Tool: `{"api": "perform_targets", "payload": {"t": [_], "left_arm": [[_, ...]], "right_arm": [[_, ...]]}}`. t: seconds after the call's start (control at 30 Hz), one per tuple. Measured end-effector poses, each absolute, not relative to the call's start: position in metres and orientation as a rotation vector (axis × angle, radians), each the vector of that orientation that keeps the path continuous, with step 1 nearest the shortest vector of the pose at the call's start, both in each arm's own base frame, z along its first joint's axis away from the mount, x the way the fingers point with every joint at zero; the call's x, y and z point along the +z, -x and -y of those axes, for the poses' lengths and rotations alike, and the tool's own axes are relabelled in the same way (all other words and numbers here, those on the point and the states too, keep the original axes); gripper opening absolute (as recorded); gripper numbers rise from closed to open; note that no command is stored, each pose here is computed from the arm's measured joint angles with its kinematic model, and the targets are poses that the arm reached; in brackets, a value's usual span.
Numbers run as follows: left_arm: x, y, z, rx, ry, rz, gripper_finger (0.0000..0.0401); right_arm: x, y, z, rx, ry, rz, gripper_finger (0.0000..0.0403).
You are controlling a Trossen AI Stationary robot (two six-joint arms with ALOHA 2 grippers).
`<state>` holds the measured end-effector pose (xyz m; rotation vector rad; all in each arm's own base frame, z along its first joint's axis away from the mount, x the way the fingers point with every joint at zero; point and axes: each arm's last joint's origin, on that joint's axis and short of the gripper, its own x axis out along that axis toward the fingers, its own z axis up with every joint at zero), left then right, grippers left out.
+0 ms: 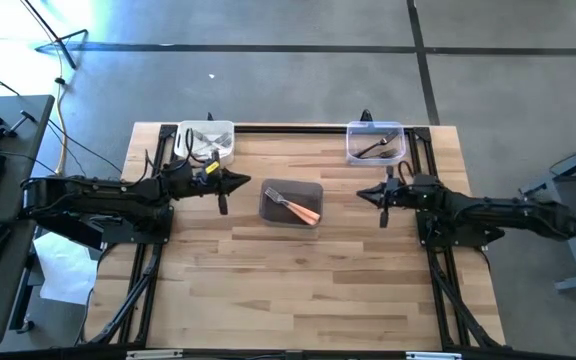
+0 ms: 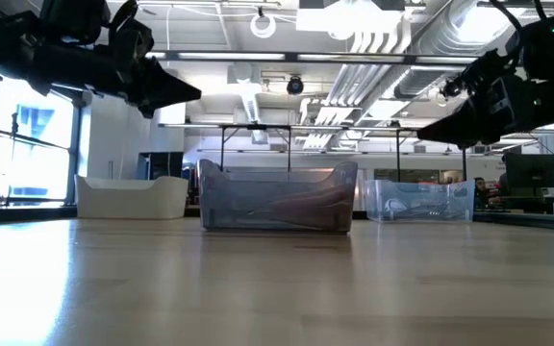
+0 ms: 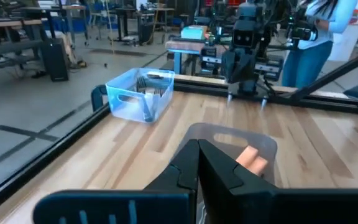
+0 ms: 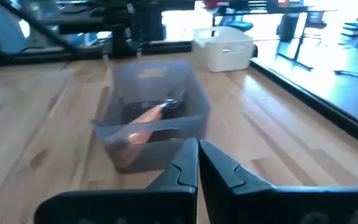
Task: Sort silverware by color (type)
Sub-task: Return to Home Position
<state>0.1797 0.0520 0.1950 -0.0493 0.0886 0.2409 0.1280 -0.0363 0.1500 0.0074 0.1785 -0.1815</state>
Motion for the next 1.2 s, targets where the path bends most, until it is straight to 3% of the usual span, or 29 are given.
{"api": "perform_targets", "payload": {"t": [0.43,1.2], "left_arm": [[0.160,-0.144,-0.049,0.299,0.100,0.034,0.0000],[0.173,-0.102,-0.041,0.455,0.017,0.049,0.0000]], "right_arm": [[0.163,-0.114,0.044,-0.323,0.041,-0.071,0.0000],[0.169,-0.090,0.038,-0.447,0.051,0.023,0.0000]]}}
